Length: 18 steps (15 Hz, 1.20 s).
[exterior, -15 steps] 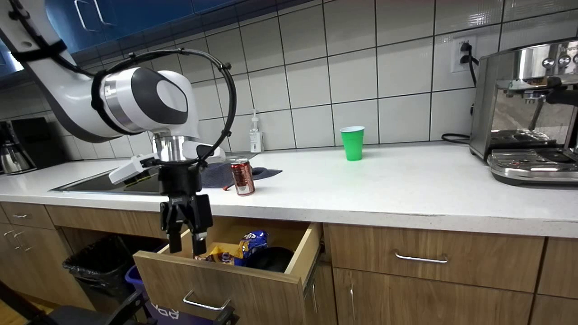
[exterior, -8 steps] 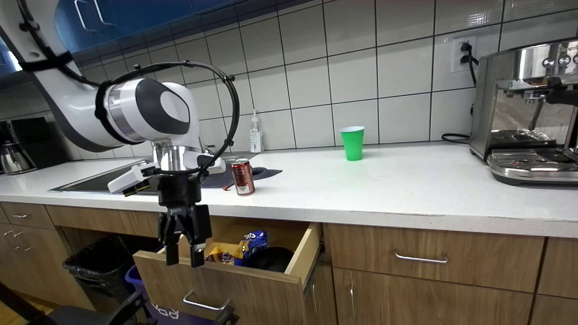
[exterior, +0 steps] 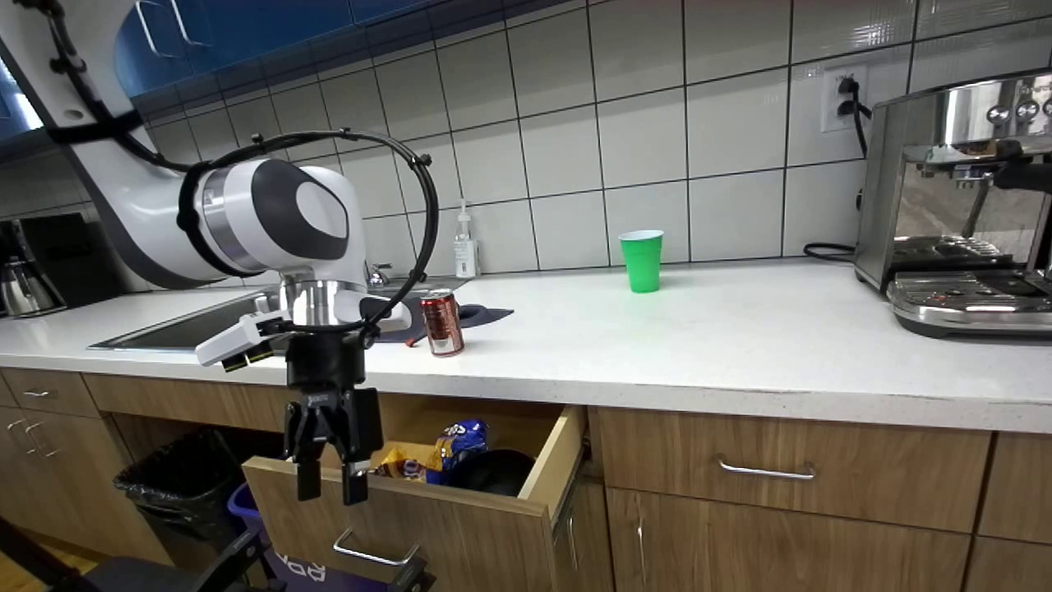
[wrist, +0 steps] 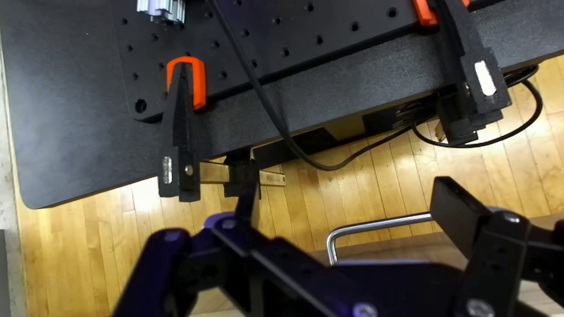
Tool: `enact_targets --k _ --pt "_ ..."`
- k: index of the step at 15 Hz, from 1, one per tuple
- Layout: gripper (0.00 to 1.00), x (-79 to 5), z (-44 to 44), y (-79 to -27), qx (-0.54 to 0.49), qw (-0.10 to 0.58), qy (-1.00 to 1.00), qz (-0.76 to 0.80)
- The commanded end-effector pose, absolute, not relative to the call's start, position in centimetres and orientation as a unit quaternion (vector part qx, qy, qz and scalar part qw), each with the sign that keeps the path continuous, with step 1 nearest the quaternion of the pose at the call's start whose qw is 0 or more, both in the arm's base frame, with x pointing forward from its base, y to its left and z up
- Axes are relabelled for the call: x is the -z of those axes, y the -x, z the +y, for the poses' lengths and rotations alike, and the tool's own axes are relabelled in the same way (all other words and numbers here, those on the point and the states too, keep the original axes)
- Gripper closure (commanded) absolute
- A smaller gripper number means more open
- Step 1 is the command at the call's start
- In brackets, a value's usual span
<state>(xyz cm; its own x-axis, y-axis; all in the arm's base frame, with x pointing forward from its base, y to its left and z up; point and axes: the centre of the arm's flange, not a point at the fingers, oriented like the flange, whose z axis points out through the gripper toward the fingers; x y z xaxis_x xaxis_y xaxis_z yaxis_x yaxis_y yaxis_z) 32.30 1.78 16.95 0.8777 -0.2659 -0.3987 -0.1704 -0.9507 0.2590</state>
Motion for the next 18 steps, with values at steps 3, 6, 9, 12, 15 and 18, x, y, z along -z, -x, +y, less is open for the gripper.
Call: enact_targets --k 3,6,9,12,15,18 --pt "0.0 -15.6 1.4 -31.4 0.202 0.115 -0.966 -0.117" --pt "0.0 -14.7 1.3 -31.8 0.187 0.116 -0.968 -0.12" --pt "0.0 -14.1 1.2 -32.2 0.166 0.116 -0.971 -0.124" --pt "0.0 -13.8 1.0 -32.5 0.147 0.118 -0.973 -0.13" --pt "0.0 -13.7 0.9 -32.9 0.128 0.118 -0.975 -0.137" --pt "0.0 -13.8 0.8 -33.1 0.121 0.121 -0.975 -0.141"
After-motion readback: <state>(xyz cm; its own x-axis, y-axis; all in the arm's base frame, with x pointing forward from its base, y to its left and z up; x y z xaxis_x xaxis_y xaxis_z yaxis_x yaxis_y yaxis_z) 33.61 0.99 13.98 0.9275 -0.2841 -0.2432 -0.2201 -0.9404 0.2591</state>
